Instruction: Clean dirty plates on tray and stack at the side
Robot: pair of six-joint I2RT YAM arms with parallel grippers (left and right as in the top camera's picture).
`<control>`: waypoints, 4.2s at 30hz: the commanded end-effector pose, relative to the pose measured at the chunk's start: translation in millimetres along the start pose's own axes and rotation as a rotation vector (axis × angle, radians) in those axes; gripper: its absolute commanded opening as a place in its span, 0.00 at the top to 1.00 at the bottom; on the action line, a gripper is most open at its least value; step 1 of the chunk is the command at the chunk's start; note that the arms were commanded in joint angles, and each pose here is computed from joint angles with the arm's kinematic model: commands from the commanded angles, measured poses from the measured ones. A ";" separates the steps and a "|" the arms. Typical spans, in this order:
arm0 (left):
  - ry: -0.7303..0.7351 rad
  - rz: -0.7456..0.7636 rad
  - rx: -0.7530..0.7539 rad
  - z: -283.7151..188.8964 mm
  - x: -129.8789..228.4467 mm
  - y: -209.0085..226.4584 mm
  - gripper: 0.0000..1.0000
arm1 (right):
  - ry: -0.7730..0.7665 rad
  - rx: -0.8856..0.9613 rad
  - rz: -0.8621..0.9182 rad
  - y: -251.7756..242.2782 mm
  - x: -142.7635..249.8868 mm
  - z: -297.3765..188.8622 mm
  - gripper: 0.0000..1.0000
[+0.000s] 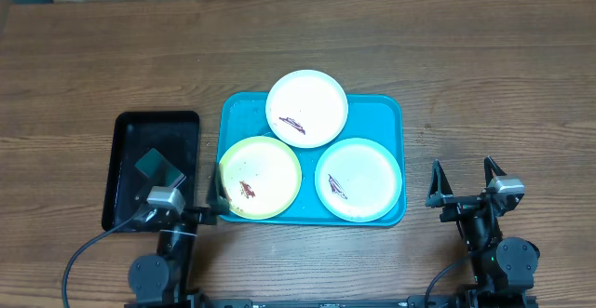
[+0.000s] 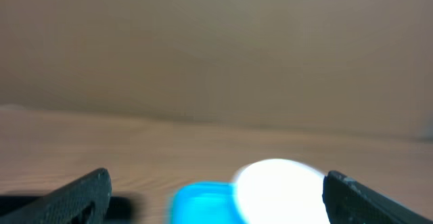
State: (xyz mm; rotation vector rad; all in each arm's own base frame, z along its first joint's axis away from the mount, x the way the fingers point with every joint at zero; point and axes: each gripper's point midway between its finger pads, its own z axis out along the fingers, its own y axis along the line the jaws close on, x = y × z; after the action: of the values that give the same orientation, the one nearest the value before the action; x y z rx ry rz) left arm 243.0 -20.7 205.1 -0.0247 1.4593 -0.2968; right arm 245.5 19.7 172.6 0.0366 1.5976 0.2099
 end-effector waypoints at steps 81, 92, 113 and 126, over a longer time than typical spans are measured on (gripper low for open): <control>1.535 -0.629 -0.957 8.2 160.4 153.7 0.00 | -0.006 0.011 -0.004 -2.7 1.4 0.1 0.00; 1.510 -0.625 -0.958 -8.1 192.3 158.3 0.02 | -0.006 0.011 -0.004 -2.8 1.3 0.1 0.00; 1.465 -0.573 -0.930 3.2 192.6 168.1 0.00 | -0.006 0.011 -0.004 -2.8 1.3 0.1 0.00; 1.331 -0.472 -0.975 24.2 187.3 196.9 0.23 | -0.006 0.011 -0.004 -2.8 1.3 0.1 0.00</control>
State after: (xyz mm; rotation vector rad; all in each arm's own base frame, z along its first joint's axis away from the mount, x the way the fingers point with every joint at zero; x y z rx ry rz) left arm 326.9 122.9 0.5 -1.1610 2.7563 0.0799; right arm 245.4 19.7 173.0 0.0358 1.5957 0.2093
